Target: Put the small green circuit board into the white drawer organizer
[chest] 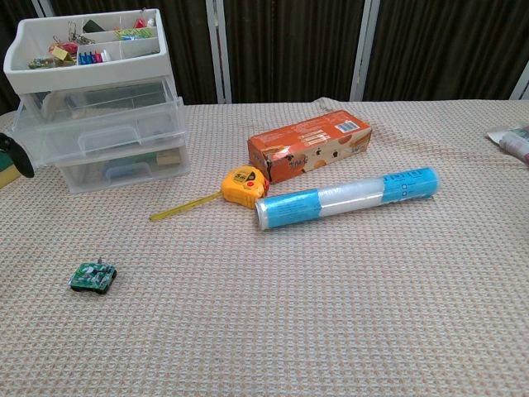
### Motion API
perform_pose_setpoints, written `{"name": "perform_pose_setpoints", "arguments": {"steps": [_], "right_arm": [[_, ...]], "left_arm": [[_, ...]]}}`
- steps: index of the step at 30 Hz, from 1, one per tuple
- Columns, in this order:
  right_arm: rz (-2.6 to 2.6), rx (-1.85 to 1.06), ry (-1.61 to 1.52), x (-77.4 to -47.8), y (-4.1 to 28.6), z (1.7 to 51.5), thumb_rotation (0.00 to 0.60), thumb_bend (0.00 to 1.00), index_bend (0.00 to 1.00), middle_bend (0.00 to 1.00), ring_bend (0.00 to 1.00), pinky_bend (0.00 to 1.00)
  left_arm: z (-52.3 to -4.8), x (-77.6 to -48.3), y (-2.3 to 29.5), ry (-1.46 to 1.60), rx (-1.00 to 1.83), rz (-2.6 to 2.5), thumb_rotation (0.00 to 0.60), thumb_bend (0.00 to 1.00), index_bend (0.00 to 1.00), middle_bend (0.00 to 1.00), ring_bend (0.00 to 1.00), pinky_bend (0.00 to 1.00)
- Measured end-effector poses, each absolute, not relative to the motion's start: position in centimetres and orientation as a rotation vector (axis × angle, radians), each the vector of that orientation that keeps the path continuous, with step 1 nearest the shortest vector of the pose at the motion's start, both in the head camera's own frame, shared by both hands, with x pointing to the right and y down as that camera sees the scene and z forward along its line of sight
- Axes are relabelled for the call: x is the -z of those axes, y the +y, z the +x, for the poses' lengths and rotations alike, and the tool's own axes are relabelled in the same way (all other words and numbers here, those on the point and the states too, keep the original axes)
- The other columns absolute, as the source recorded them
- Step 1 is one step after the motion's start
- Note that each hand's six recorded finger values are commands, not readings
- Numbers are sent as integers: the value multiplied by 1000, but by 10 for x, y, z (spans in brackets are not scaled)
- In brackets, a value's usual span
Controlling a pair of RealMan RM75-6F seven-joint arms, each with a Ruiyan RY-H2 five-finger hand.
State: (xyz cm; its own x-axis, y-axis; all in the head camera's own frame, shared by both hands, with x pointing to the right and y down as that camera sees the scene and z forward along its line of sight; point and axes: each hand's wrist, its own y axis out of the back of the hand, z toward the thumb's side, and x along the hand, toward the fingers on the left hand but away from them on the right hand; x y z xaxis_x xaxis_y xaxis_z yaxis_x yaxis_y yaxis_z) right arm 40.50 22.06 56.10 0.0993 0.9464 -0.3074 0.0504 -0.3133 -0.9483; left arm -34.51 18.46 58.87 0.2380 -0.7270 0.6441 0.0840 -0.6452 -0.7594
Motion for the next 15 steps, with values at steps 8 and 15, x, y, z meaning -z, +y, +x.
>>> {"name": "perform_pose_setpoints", "arguments": {"steps": [8, 15], "right_arm": [[-1532, -1336, -1025, -561, 220, 405, 600, 12, 9, 0, 0, 0], [-1535, -1335, -1028, -561, 220, 406, 600, 11, 9, 0, 0, 0]], "left_arm": [[-338, -620, 193, 461, 1518, -1773, 600, 0, 239, 956, 897, 674], [-326, -634, 199, 394, 1489, -1754, 600, 0, 188, 769, 731, 600]]}}
